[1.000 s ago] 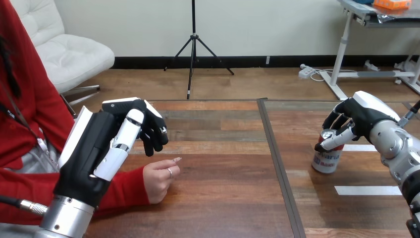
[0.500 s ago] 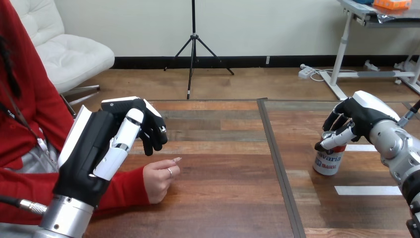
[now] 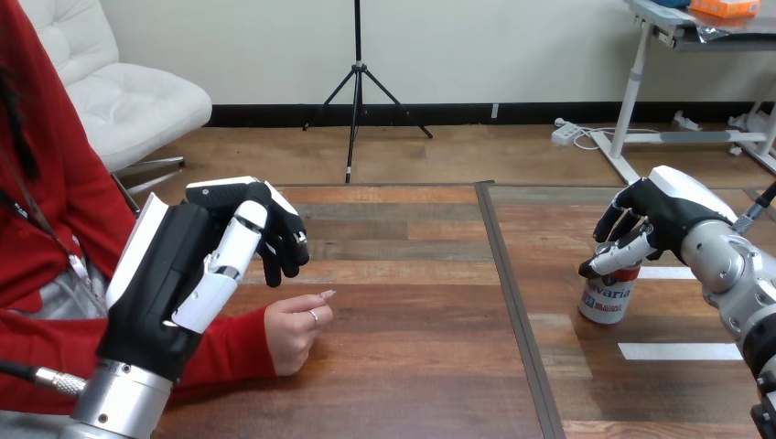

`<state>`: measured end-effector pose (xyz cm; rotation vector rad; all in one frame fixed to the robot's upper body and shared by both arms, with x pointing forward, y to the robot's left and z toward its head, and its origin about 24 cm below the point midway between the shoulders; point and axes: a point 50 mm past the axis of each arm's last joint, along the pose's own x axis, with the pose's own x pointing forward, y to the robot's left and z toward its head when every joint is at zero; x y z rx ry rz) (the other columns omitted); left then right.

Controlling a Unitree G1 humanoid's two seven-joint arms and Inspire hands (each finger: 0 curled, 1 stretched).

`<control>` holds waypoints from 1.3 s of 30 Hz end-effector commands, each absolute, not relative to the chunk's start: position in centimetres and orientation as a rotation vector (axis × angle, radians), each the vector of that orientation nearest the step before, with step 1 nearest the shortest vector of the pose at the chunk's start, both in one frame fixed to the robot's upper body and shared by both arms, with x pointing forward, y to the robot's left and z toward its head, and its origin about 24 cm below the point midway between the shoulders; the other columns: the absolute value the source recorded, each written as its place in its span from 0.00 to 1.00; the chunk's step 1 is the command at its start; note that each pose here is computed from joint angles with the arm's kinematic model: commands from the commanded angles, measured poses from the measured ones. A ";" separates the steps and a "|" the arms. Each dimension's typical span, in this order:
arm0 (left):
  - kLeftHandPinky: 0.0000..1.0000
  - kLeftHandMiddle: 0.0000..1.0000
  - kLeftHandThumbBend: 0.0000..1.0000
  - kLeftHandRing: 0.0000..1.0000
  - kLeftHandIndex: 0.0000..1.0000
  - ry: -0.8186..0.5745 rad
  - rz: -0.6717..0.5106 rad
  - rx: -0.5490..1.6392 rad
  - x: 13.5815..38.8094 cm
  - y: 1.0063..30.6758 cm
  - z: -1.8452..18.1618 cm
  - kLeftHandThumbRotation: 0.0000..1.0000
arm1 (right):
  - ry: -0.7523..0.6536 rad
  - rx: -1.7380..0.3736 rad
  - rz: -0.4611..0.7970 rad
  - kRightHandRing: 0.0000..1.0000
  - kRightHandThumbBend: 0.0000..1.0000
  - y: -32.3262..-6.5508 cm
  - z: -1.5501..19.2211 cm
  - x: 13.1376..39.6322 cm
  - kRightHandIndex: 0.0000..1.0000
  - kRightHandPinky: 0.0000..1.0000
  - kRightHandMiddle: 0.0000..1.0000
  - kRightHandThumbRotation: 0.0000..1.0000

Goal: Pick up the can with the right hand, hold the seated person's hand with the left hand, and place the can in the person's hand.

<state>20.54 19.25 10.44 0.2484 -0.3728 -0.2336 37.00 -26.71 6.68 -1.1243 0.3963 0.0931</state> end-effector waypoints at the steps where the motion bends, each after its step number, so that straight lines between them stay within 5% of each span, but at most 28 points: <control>1: 0.20 0.36 0.00 0.32 0.34 -0.463 -0.223 0.274 21.0 19.4 12.2 0.77 | 0.310 -1.153 0.066 0.51 0.79 -26.8 9.0 37.9 0.49 0.48 0.53 0.00; 23: 0.22 0.39 0.00 0.36 0.38 -0.487 -0.211 0.281 21.0 19.6 12.4 0.62 | 0.302 -1.154 0.083 0.51 0.82 -26.9 9.7 38.1 0.47 0.47 0.52 0.00; 39: 0.22 0.39 0.00 0.36 0.37 -0.479 -0.200 0.300 20.9 19.5 12.5 0.60 | 0.350 -1.194 0.118 0.60 0.92 -27.1 9.5 38.0 0.57 0.57 0.62 0.10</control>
